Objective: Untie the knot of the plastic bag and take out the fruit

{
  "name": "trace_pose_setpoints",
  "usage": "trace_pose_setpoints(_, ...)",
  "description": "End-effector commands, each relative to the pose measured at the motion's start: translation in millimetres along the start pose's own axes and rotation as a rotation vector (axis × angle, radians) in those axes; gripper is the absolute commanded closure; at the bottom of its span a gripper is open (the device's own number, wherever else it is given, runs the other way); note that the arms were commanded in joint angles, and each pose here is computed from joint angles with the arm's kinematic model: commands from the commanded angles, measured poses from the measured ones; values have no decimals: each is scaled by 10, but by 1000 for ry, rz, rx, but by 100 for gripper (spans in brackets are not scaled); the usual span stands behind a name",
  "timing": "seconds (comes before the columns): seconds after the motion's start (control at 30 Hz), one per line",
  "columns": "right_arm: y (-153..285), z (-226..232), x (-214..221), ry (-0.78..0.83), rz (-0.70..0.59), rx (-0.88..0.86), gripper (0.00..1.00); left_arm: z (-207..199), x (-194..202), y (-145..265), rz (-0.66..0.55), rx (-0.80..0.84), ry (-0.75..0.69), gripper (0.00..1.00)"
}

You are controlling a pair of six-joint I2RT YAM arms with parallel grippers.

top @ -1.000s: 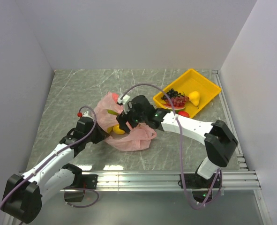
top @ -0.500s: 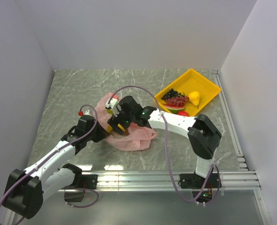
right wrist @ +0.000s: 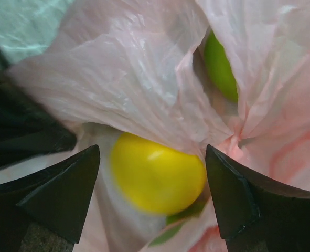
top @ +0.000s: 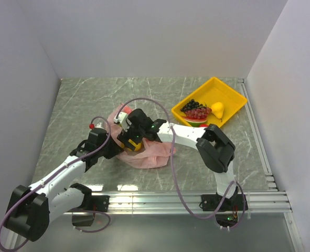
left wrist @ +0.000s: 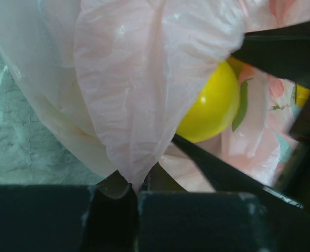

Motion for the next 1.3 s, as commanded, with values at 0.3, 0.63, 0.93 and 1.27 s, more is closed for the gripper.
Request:
trace_pose_setpoints(0.3,-119,52,263,-11,105,-19,10,-160,-81,10,-21,56,-37,96)
trace_pose_setpoints(0.63,120,177,276,-18,92,-90,0,-106,-50,5,-14,48,-36,94)
trace_pose_setpoints(0.93,151,262,359,-33,106,-107,7,-34,-23,14,-21,35,-35,93)
trace_pose_setpoints(1.27,720,153,-150,-64,-144,15,76,4,-1,15,-17,29,-34,92)
Point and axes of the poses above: each gripper's point midway between its finger pads, its own y axis back along the fingers, its own z axis along the line the jaws close on, x = y × z, the point moved 7 cm from there along y, back along the fingers, and after that the axes turned 10 degrees about y, right-handed, at the moved point
